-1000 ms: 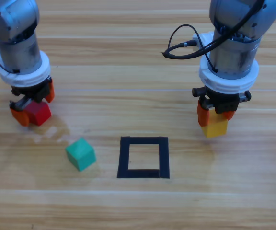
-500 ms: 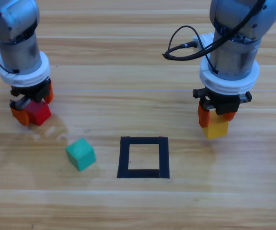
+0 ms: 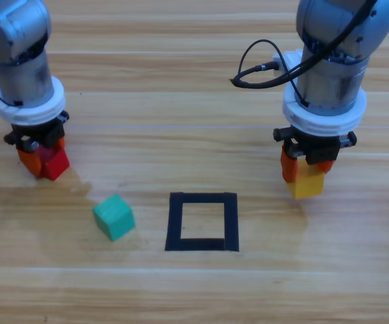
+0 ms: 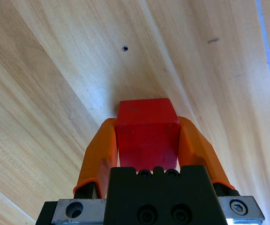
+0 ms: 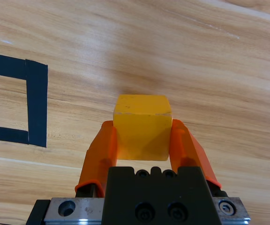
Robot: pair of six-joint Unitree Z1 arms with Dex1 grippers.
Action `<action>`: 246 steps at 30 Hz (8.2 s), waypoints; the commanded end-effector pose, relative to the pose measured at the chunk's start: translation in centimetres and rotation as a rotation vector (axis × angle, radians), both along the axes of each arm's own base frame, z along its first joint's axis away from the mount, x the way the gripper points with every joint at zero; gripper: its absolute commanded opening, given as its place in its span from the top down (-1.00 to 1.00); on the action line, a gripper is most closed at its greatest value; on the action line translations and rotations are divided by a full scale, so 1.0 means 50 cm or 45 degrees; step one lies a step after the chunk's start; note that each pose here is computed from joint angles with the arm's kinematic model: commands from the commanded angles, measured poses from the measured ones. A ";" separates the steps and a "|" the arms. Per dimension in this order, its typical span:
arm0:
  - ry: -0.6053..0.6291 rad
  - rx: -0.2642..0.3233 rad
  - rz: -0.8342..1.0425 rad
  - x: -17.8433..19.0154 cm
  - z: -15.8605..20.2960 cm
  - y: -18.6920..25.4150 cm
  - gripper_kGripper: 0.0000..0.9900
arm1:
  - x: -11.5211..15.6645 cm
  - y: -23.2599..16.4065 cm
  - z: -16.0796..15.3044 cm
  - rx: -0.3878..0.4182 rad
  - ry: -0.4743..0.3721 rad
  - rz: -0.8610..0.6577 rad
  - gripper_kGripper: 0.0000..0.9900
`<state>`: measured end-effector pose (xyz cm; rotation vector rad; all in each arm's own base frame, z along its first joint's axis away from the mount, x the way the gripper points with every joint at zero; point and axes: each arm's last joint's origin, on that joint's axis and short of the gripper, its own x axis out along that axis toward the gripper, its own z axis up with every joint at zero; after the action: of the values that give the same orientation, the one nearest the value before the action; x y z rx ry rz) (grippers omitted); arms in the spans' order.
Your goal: Stack the blocks in the rectangular block: red at the bottom, yellow in the middle, green on top
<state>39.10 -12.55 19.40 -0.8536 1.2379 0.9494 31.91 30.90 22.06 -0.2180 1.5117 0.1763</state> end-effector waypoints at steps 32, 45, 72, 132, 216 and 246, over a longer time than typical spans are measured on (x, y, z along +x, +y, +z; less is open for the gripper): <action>-0.131 0.021 -1.540 -0.095 0.205 -0.208 1.00 | -0.015 -0.037 0.046 0.039 -0.031 -0.010 0.78; 0.032 0.067 -1.808 -0.171 0.133 -0.366 1.00 | -0.025 -0.046 0.067 0.053 -0.051 -0.018 0.78; 0.113 -0.045 -1.437 -0.226 0.084 -0.452 1.00 | -0.029 -0.068 0.097 0.062 -0.097 -0.020 0.78; 0.110 0.023 -1.455 -0.208 -0.006 -0.501 1.00 | -0.025 -0.066 0.081 0.059 -0.097 -0.022 0.78; 0.035 0.069 -1.351 -0.200 -0.026 -0.481 -1.00 | -0.028 -0.069 0.076 0.066 -0.102 -0.022 0.78; -0.482 0.119 -1.225 -0.405 0.434 -0.135 -1.00 | -0.100 0.008 0.098 0.128 -0.112 -0.138 0.77</action>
<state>22.86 -25.80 37.59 -0.2312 1.1903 0.0660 28.73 28.39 27.98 -0.0434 1.4060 0.1383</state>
